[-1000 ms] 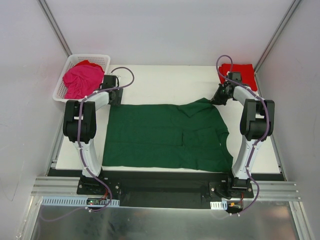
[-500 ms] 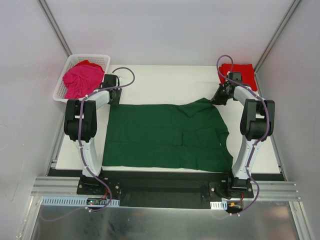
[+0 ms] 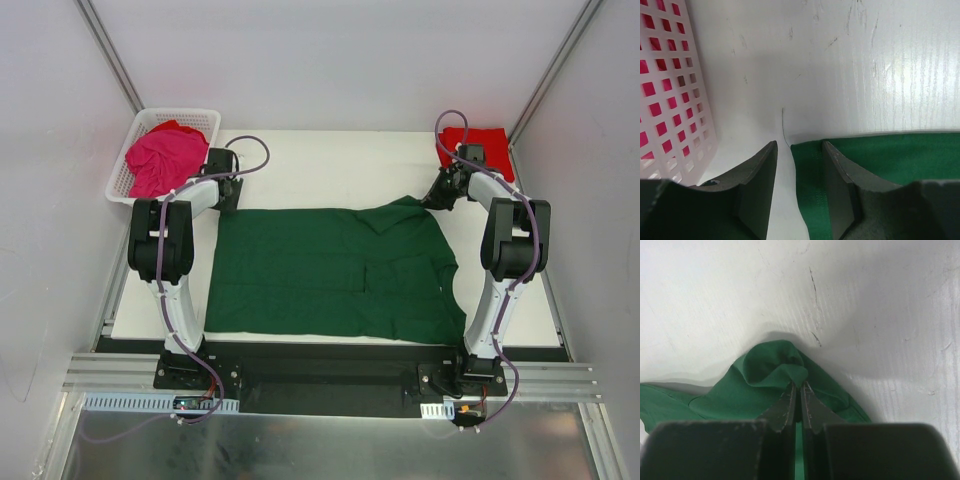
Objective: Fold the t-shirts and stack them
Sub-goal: Grap the side of the flattened tshirt furthest away from the robot with both arms, then fold the other side of the tshirt into a rectangle
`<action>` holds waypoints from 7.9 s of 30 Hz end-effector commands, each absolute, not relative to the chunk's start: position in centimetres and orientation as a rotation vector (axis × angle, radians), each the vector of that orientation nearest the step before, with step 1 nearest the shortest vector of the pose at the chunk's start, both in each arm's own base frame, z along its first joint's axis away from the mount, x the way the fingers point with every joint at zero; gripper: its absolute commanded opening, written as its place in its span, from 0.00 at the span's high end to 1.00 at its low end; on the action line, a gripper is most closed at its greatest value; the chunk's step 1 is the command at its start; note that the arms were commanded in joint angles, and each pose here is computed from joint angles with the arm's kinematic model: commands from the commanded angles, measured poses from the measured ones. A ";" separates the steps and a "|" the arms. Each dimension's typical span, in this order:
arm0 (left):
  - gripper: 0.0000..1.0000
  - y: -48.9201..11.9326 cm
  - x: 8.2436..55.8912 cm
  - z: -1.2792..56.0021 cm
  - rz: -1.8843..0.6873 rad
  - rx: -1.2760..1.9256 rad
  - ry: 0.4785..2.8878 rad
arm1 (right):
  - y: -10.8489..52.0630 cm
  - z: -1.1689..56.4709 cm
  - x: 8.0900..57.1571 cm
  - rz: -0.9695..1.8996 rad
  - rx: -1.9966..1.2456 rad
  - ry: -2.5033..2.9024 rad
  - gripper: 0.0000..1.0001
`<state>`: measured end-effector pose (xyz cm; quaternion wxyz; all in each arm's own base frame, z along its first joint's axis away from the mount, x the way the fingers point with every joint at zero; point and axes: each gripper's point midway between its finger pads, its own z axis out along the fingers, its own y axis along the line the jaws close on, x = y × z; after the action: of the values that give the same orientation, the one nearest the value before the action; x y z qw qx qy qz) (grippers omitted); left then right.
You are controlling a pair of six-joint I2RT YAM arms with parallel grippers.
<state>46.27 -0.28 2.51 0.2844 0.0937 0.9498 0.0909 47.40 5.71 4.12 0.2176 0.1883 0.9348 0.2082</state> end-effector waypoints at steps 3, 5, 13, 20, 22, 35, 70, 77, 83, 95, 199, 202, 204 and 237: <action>0.61 -1.6 44.7 1.7 0.104 0.256 2.640 | 5.4 6.9 48.4 0.597 0.507 2.518 0.99; 0.62 -1.8 44.7 1.7 0.088 0.253 2.648 | 5.3 6.9 48.4 0.595 0.509 2.516 0.99; 0.63 -3.0 45.0 1.7 0.020 0.269 2.656 | 5.3 6.7 48.4 0.595 0.513 2.520 0.99; 0.96 -3.0 45.0 1.4 0.018 0.271 2.671 | 5.1 6.7 48.4 0.598 0.519 2.518 0.99; 1.00 -2.9 45.0 1.4 0.023 0.264 2.673 | 5.1 6.7 48.4 0.598 0.519 2.518 0.99; 1.00 -3.4 45.4 6.2 -0.003 0.185 2.571 | 5.1 10.1 48.7 0.600 0.495 2.448 0.99; 1.00 -3.6 35.7 13.8 -0.074 0.185 2.477 | 7.7 21.2 36.3 0.546 0.358 2.323 0.99; 1.00 -2.6 33.9 14.0 -0.016 0.167 2.470 | 7.0 22.2 32.1 0.483 0.351 2.322 0.99; 1.00 -2.0 33.0 13.4 0.023 0.144 2.507 | 7.8 20.8 28.0 0.486 0.328 2.378 0.99; 1.00 -2.2 31.0 14.3 -0.008 0.109 2.503 | 8.7 20.0 21.2 0.485 0.302 2.398 0.99; 0.01 -2.9 24.3 13.4 -0.041 -0.055 2.698 | 9.5 11.2 13.4 0.233 0.208 2.603 0.99; 0.01 -4.8 25.4 14.6 -0.179 -0.012 2.627 | 9.3 11.4 13.4 0.223 0.210 2.596 0.98; 0.01 -6.3 25.9 15.9 -0.284 -0.006 2.565 | 9.1 11.5 13.4 0.214 0.211 2.594 0.99; 0.01 -40.1 9.5 10.6 -0.591 0.920 2.027 | 10.0 11.8 14.1 0.234 0.232 2.574 0.99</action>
<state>9.24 -34.94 8.46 0.3184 0.3358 0.8454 -0.2667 13.10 9.39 10.06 0.2468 0.0755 0.9634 0.0725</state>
